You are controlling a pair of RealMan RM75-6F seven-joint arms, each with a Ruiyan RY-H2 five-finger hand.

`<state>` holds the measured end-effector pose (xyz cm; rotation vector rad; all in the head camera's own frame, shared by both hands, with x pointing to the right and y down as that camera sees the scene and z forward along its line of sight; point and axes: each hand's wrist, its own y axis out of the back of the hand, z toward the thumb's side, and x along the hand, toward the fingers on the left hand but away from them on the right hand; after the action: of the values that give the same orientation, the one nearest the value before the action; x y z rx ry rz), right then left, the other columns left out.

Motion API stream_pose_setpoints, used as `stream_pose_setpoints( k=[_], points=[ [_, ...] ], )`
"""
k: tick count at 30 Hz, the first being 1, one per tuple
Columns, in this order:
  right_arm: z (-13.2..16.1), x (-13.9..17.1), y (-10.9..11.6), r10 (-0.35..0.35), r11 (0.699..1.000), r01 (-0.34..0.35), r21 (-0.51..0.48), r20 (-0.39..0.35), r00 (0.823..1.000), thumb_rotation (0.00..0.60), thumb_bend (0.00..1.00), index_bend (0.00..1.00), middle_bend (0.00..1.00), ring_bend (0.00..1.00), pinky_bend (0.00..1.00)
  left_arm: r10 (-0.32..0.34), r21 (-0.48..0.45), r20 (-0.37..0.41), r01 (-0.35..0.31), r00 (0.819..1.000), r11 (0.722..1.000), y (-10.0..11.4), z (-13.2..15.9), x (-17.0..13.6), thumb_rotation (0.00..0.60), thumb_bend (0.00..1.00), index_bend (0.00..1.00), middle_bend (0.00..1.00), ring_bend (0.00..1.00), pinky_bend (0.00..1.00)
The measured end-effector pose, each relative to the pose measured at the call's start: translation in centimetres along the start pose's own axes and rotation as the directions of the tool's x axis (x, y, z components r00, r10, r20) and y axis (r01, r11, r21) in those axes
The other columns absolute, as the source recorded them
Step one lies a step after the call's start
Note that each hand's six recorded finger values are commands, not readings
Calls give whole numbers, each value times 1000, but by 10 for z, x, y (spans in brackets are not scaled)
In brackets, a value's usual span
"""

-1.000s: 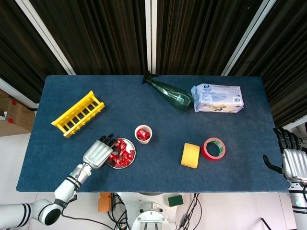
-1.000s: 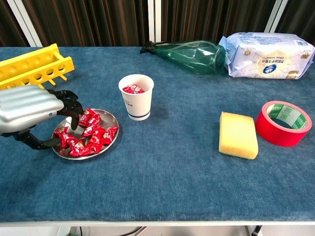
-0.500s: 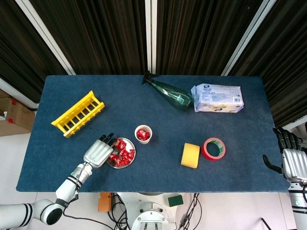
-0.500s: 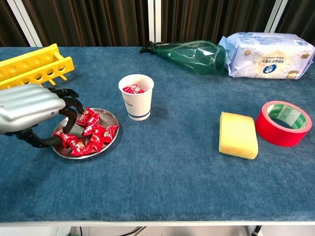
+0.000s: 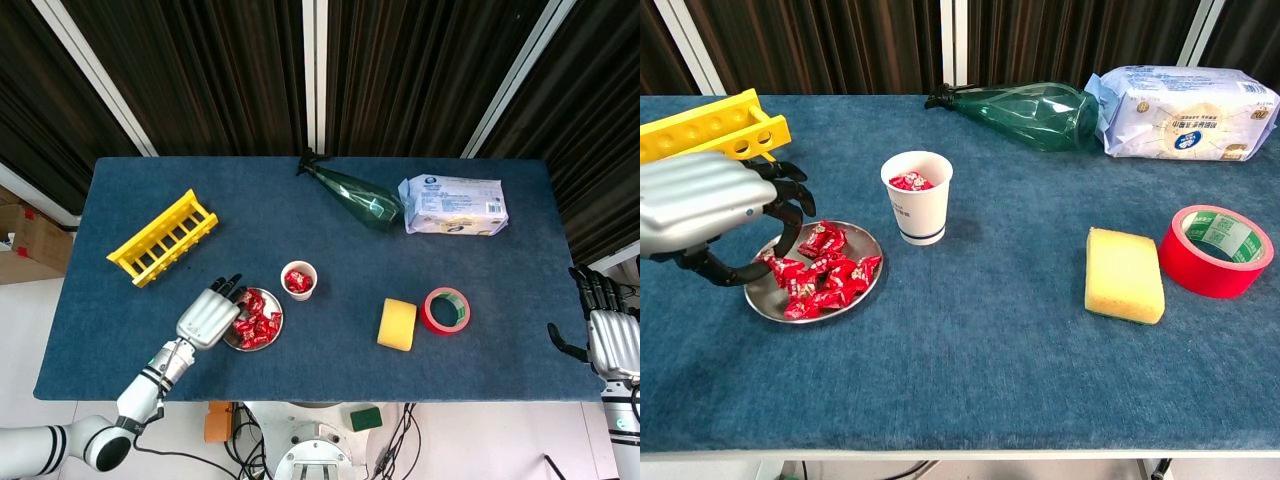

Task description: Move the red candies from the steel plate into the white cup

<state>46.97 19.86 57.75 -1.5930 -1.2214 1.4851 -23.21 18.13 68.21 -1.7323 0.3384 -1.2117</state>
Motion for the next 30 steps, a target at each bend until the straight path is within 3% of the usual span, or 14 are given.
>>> stream_pose_setpoints(
  k=[9,17,30],
  points=[
    [1,0,0,0,1000,0,1,-2,1000,600,325,0,0,0,0,110,-49,-15,-111,994,993,47,-6,-2,600,356,552,236,80,231],
    [1,0,-1,1,1000,-1,4,-1,1000,600,325,0,0,0,0,170,-92,4,-169,985,981,79,3,19,600,355,552,236,80,232],
    [-1,-1,-1,2,1000,-2,0,2,1000,600,325,0,0,0,0,178,-119,7,-176,984,977,93,31,78,600,356,551,236,80,231]
  ],
)
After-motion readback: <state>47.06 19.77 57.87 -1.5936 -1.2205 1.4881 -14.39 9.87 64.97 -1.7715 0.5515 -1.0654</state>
